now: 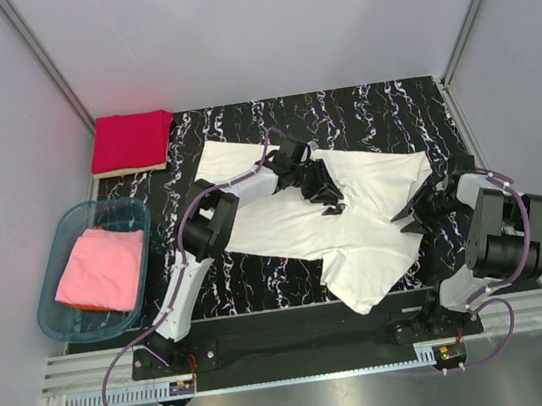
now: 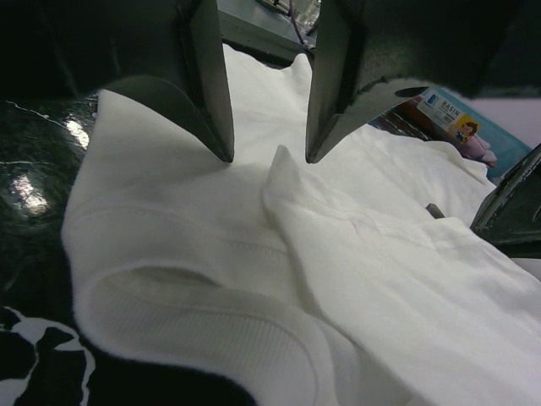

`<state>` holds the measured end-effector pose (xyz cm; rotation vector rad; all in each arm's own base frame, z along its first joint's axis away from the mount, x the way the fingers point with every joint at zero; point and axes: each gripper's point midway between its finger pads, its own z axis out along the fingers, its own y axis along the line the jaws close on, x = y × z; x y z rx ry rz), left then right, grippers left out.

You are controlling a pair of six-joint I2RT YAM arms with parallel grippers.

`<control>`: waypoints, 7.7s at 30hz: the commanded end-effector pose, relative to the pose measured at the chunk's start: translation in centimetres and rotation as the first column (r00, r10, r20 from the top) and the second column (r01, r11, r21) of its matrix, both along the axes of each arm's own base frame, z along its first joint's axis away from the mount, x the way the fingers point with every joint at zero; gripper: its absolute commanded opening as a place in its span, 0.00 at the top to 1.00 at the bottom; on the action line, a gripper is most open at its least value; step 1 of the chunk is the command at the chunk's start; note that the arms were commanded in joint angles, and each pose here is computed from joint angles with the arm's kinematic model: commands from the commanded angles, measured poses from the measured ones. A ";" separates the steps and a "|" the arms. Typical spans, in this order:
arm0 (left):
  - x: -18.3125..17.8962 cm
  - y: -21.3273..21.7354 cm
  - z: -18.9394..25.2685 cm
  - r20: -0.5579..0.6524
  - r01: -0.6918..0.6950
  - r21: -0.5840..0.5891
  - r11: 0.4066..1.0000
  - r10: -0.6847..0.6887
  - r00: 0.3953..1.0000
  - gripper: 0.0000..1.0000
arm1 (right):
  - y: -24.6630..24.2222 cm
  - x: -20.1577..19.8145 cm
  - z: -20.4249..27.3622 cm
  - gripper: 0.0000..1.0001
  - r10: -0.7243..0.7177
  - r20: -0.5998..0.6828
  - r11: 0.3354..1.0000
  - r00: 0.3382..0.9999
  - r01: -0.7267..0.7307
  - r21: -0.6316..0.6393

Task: Fold and stack the t-shirts
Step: Fold the tshirt

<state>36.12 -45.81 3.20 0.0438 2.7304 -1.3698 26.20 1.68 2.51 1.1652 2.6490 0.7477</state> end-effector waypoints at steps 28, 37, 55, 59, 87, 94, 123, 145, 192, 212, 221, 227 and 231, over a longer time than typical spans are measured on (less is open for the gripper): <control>0.8 -1.4 4.1 0.073 -0.013 -0.052 0.999 0.017 0.997 1.00 | 0.9 0.9 0.2 0.62 -0.053 0.043 0.994 0.998 0.048 0.103; 0.6 -1.4 4.5 0.082 -0.007 -0.041 0.999 0.010 0.997 1.00 | 0.4 2.1 0.7 0.90 -0.058 0.070 0.994 0.996 0.051 0.094; -1.0 0.2 6.3 0.088 0.025 0.011 1.000 -0.025 0.996 1.00 | 1.8 -1.8 4.7 1.00 -0.061 0.059 0.994 0.996 0.056 0.089; -1.3 0.7 6.6 0.091 0.036 0.022 0.999 -0.038 0.995 1.00 | 1.9 -2.7 4.7 1.00 -0.080 0.042 0.994 0.996 0.076 0.084; -2.3 5.1 3.6 0.015 0.103 0.092 0.990 -0.105 0.994 0.75 | 1.2 -4.3 0.5 0.66 -0.107 -0.150 0.994 0.983 0.111 0.023; 2.1 9.3 9.1 0.202 0.056 0.068 0.996 -0.068 0.977 0.63 | -3.9 5.0 7.0 0.45 -0.099 0.080 0.984 0.992 0.110 -0.143; 23.8 26.3 2.1 -0.004 -0.630 -0.136 0.764 0.636 0.772 0.65 | -11.5 17.9 -0.4 0.70 -0.033 0.030 0.958 0.999 0.040 -0.284; 29.8 30.1 0.2 -0.013 -0.762 -0.180 0.623 0.773 0.635 0.68 | -16.0 26.7 -1.8 1.00 -0.341 0.177 0.872 0.923 0.381 -0.306; 4.0 31.2 3.3 0.309 -0.384 0.702 0.601 0.229 0.923 0.56 | 3.9 7.6 11.5 0.26 0.243 0.133 0.933 0.961 -0.193 -0.304; -0.8 37.2 0.6 0.183 -0.367 0.728 0.579 0.351 0.918 0.75 | 4.9 4.5 12.3 0.26 0.298 0.188 0.930 0.936 -0.240 -0.278; -5.9 42.7 5.9 0.325 -0.553 0.688 0.470 0.481 0.814 0.62 | 5.1 4.7 11.0 0.26 0.301 0.161 0.933 0.940 -0.255 -0.255; -5.2 39.8 3.3 0.171 -0.505 0.648 0.570 0.537 0.826 0.57 | 5.4 3.1 8.9 0.25 0.257 0.084 0.949 0.963 -0.235 -0.211; -4.1 37.9 1.3 0.080 -0.496 0.604 0.624 0.571 0.817 0.57 | 5.5 2.0 8.1 0.25 0.230 0.052 0.959 0.972 -0.218 -0.181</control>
